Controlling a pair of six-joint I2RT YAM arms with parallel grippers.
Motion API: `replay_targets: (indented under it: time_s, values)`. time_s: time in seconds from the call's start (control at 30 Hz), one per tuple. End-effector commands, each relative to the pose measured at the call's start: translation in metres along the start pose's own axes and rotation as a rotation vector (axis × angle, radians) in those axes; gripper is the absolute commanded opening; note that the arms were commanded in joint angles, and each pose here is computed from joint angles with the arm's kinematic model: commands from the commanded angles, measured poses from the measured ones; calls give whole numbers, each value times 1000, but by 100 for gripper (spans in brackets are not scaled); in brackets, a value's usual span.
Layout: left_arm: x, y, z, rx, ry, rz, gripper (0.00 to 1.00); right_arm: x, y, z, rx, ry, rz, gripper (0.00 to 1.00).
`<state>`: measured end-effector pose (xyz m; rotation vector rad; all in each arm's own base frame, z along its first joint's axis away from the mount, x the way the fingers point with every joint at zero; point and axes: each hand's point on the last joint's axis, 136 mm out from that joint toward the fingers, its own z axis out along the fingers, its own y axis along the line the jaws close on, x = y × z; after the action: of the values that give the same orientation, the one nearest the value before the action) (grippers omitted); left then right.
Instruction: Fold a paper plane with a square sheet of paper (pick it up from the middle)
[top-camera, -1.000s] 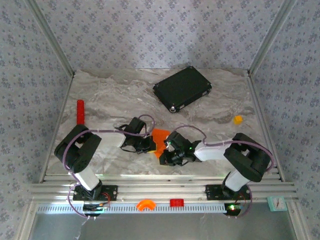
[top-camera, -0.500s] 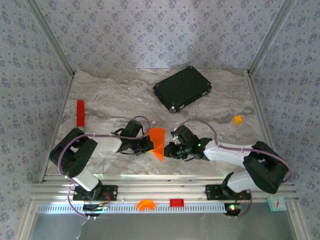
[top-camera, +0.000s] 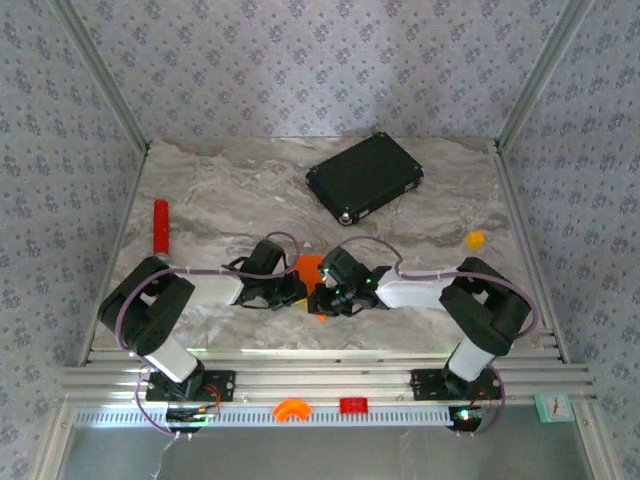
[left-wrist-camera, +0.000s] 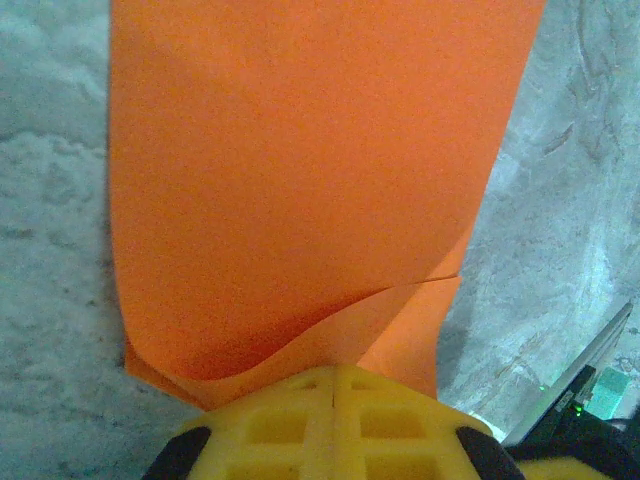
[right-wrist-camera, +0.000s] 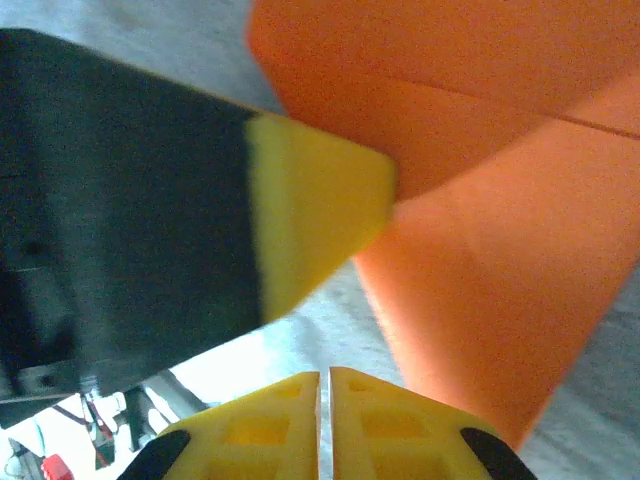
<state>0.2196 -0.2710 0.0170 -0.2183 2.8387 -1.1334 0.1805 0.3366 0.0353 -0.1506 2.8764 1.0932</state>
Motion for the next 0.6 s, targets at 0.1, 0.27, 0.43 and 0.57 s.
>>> replay_targets:
  time_s: [0.1, 0.27, 0.43, 0.57]
  values:
    - [-1, 38, 0, -144, -18, -38, 0, 30, -41, -2, 64, 73, 50, 12]
    - [-3, 40, 1, -144, -17, -44, 0, 31, -32, -14, 37, 47, 29, 12]
    - [-4, 41, -1, -145, -17, -47, 0, 6, -4, -25, -14, -26, -10, 12]
    - [-5, 41, -3, -143, -24, -46, 0, -6, 10, -25, -34, -48, -29, 13]
